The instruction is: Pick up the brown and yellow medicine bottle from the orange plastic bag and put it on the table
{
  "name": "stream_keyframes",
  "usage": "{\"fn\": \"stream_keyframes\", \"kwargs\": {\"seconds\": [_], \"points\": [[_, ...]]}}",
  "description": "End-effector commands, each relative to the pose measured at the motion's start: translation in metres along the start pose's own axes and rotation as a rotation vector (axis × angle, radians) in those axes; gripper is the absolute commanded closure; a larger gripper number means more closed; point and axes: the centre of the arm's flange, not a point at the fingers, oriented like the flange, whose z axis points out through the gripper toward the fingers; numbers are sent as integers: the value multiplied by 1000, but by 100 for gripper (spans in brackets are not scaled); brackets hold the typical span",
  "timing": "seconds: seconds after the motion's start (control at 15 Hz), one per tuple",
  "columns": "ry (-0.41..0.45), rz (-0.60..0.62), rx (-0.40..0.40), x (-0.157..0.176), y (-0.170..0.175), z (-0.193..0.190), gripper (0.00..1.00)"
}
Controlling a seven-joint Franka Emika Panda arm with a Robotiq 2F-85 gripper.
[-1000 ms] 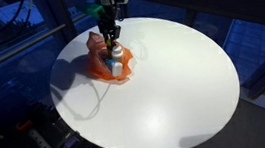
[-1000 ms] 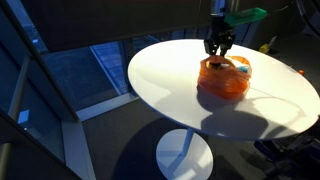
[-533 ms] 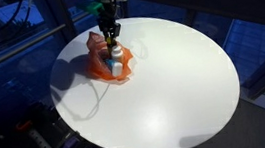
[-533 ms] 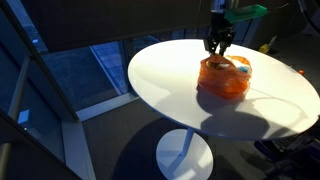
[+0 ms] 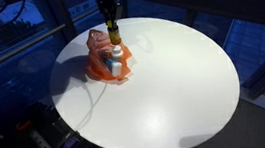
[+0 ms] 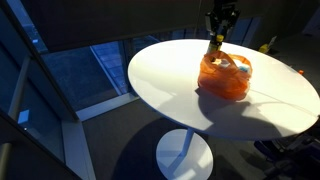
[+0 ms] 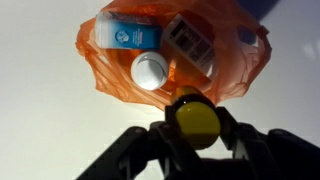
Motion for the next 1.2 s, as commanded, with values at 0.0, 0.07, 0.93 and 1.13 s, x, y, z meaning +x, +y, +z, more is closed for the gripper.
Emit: {"fn": "stream_keyframes", "kwargs": {"seconds": [0.0,0.07,0.93,1.13], "points": [[-16,54,18,20,15,-34,80],[-14,71,18,25,21,-40,80],[-16,319,18,59,158,-47,80],[-47,368,11,61,191,-25,80]]}}
